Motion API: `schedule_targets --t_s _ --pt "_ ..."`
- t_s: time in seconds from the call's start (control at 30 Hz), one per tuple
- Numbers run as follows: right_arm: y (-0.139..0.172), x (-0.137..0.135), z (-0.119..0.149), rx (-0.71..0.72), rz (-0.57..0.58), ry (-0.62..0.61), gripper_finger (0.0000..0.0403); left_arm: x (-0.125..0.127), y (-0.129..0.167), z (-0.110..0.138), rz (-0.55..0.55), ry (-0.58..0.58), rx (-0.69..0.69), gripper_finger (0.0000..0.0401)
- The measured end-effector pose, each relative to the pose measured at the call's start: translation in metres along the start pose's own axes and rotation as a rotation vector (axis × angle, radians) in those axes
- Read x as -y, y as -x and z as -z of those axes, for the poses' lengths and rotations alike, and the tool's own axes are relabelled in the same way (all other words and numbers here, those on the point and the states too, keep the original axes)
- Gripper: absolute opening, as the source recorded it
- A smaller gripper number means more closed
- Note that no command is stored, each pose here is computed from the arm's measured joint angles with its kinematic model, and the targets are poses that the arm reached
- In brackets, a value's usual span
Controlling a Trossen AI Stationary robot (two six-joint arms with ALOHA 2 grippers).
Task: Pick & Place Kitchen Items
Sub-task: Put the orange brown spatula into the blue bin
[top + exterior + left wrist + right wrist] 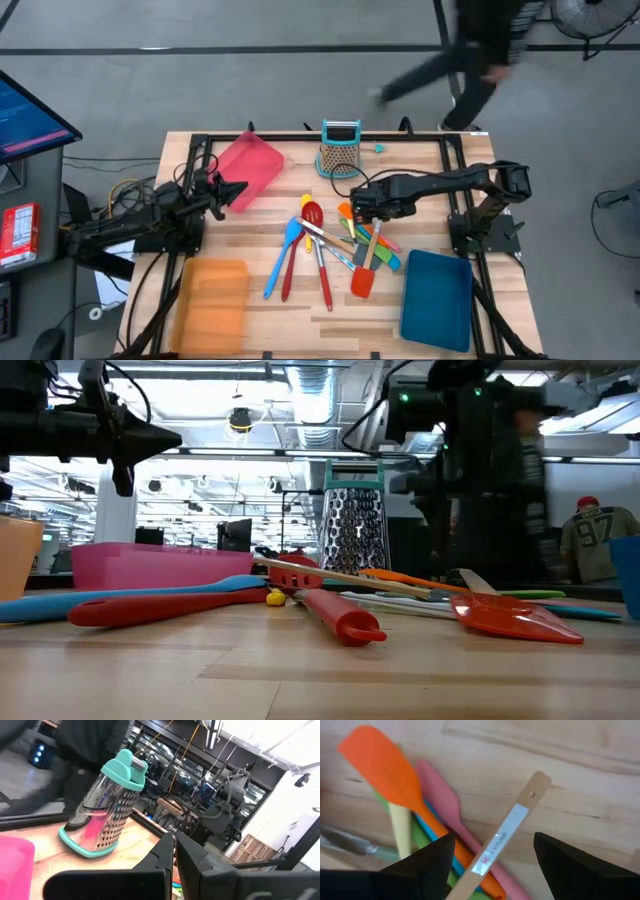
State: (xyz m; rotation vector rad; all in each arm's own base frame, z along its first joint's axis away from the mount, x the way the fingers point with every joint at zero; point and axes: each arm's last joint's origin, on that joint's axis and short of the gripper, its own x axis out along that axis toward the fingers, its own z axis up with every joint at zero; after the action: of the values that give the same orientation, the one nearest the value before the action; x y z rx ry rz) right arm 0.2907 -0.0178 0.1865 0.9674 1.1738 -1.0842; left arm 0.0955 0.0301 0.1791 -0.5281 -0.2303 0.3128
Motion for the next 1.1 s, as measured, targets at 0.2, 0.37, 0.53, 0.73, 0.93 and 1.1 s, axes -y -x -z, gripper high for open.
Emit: schedule_targets --t_s 0.2,0.37,0.53,0.73,0.93,1.1 --pt "-0.027 0.007 0.008 -0.039 -0.060 -0.031 0.0270 0.000 0.000 0.000 0.004 0.000 0.001 0.0002" --pt "-0.034 0.008 0.009 -0.034 -0.095 -0.053 0.0262 0.000 0.000 -0.001 -0.011 0.000 0.014 0.0002" --pt "-0.037 0.011 0.011 -0.039 -0.077 -0.092 0.0189 -0.001 0.000 -0.001 -0.037 -0.001 0.030 0.0002" --pt "-0.038 0.012 0.011 -0.031 -0.082 -0.081 0.0053 -0.001 0.000 -0.001 -0.036 -0.001 0.031 0.0002" --pt "-0.038 0.006 0.009 -0.019 -0.137 -0.076 0.0055 -0.001 0.000 -0.002 -0.034 0.000 0.034 0.0002" --pt "-0.026 0.005 0.005 -0.004 -0.180 -0.083 0.0055 -0.001 0.000 -0.002 -0.034 0.000 0.036 0.0002"
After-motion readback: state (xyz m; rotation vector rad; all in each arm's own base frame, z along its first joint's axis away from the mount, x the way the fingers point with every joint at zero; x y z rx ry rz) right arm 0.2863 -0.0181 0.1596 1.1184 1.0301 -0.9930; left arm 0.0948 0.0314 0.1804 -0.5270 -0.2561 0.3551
